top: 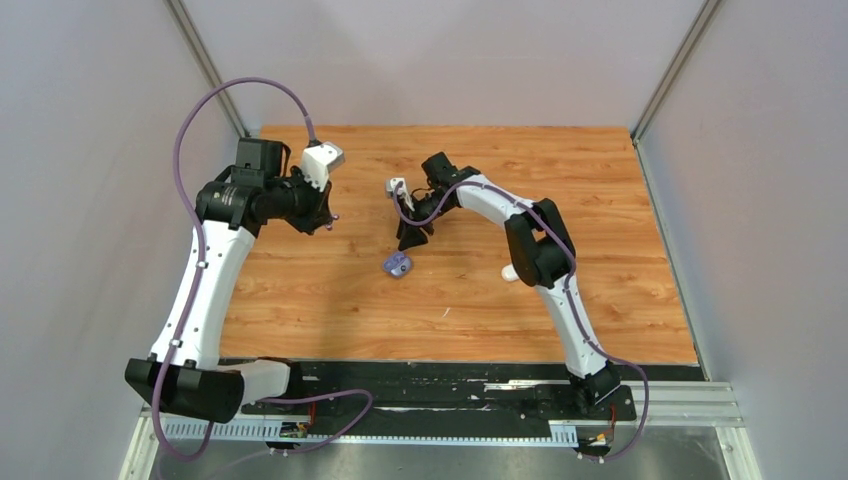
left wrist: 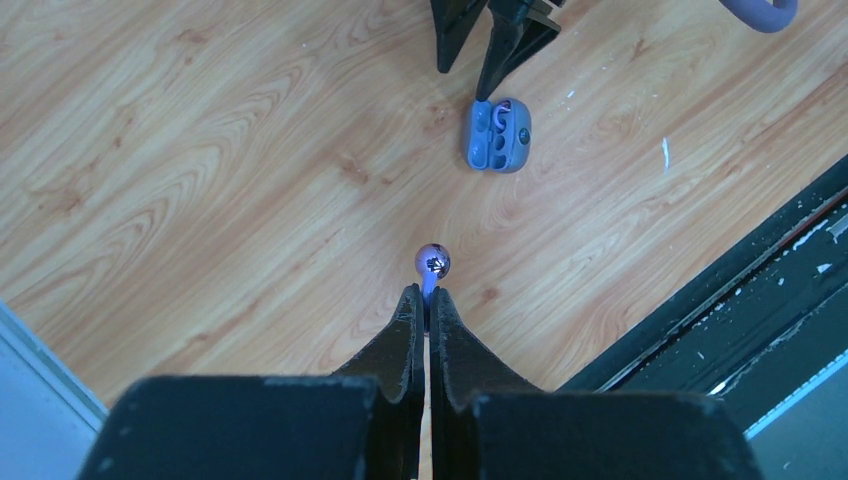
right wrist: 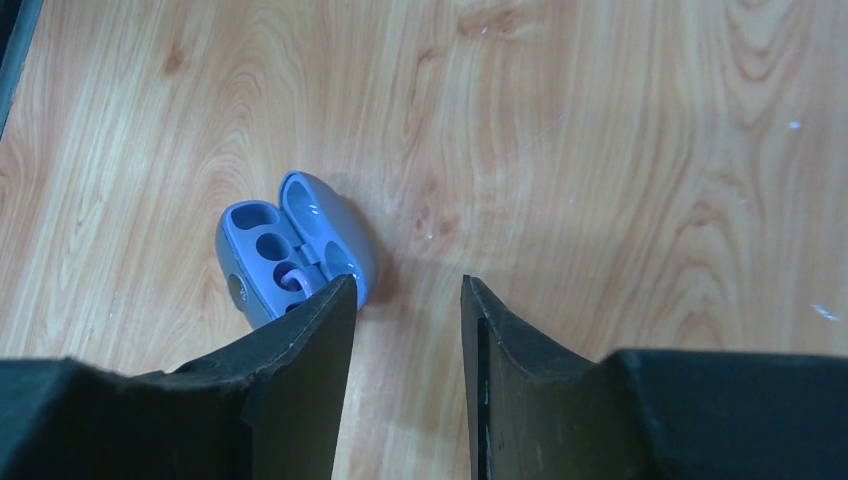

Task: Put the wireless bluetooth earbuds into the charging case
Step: Pick up the charging case at the center of the board.

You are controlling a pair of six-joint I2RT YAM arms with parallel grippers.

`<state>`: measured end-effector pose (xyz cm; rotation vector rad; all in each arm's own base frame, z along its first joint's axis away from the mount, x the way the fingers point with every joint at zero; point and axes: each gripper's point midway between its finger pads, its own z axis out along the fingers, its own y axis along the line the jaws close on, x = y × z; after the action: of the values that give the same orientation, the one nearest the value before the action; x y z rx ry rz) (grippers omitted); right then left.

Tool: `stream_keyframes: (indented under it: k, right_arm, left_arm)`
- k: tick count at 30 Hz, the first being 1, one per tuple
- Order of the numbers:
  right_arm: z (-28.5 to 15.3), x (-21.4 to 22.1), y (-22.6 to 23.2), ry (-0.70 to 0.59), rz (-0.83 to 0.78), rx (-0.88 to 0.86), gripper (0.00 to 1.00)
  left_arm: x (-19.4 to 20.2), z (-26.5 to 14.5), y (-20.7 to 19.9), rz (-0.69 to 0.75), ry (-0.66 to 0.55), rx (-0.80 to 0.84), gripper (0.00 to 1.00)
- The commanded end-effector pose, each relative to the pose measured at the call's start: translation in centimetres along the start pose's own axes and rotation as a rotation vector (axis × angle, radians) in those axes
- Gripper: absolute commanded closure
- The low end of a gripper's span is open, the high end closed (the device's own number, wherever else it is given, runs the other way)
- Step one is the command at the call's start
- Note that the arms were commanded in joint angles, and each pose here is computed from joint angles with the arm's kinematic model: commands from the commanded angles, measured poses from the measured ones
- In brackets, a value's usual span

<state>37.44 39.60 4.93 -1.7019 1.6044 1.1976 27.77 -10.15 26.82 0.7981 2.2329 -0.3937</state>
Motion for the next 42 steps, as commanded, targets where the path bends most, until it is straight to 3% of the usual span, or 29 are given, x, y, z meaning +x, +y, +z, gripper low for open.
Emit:
stream_keyframes:
  k: [1,17,26,28,32,36,42]
  right_arm:
    - [1.1,-1.1,1.2,-0.009,-0.064,-0.059,0.58]
    - [2.3,0.4,1.8,0.08,-0.085,-0.095,0.6]
    - [1.9,1.6,4.0,0.12,-0.07,-0.164,0.67]
    - [1.9,1.6,4.3,0.121,-0.06,-0.172,0.72]
    - [1.8,1.3,4.7,0.115,-0.047,-0.181,0.91]
    - [0.4,-1.0,4.2,0.122,-0.068,-0.123,1.0]
    - [-5.2,-8.1,3.7,0.127,-0.208,0.144,1.0]
  left_arm:
    - [0.4,-0.6,-0.1,-0.014,-0.007,-0.006,1.0]
    - [-0.2,-0.3,0.1,-0.027,-0.03,0.01,1.0]
    - [-0.1,-0.3,0.0,-0.026,-0.033,0.01,1.0]
    - [0.0,-0.2,0.0,-0.026,-0.032,0.012,1.0]
    - [0.1,0.0,0.0,-0.029,-0.031,0.016,1.0]
    - [-0.3,0.2,0.2,-0.029,-0.039,0.012,1.0]
    - [-2.6,0.9,-0.6,-0.029,-0.132,0.086,1.0]
